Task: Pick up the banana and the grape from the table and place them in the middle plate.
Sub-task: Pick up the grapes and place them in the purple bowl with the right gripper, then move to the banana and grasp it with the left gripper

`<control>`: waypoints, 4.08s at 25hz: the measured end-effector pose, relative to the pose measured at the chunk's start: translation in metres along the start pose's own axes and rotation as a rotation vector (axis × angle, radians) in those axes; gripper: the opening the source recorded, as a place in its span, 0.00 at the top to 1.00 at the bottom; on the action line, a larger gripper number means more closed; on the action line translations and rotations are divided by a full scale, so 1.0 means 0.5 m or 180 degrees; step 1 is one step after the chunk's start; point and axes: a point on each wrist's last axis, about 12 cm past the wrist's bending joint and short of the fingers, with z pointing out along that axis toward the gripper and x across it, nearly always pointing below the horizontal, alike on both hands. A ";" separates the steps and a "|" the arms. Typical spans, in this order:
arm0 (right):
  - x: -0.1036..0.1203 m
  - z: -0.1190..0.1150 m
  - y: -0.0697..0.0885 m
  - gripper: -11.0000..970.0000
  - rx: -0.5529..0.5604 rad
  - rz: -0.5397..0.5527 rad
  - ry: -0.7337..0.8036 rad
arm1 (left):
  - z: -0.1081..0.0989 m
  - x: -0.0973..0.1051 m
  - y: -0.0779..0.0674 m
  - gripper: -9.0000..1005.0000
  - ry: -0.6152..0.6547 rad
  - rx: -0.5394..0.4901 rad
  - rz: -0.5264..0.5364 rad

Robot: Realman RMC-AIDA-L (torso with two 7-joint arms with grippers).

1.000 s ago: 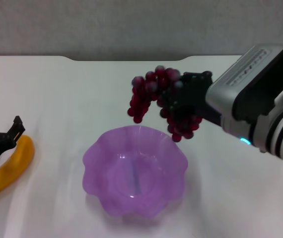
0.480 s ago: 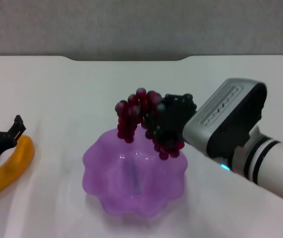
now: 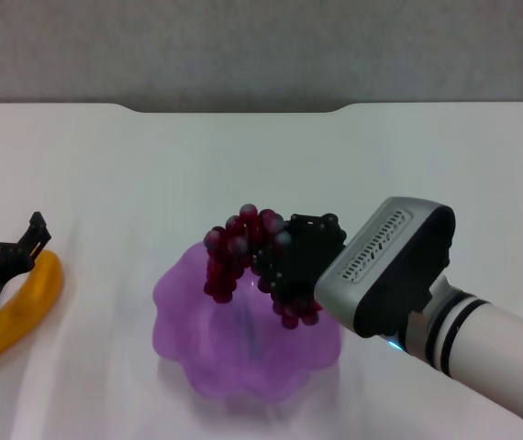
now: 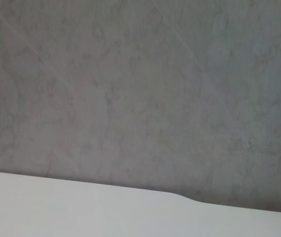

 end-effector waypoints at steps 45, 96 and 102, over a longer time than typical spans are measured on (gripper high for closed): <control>0.135 -0.053 -0.027 0.10 0.0866 0.0085 -0.0855 | 0.003 -0.003 -0.005 0.13 -0.0014 0.0031 -0.0061; 0.293 -0.142 -0.158 0.11 0.1616 0.1025 -0.0361 | 0.083 -0.098 -0.026 0.13 0.0593 0.0815 -0.0268; 0.292 -0.140 -0.156 0.11 0.1586 0.1007 -0.0354 | 0.099 -0.139 -0.041 0.13 0.0911 0.0665 -0.0030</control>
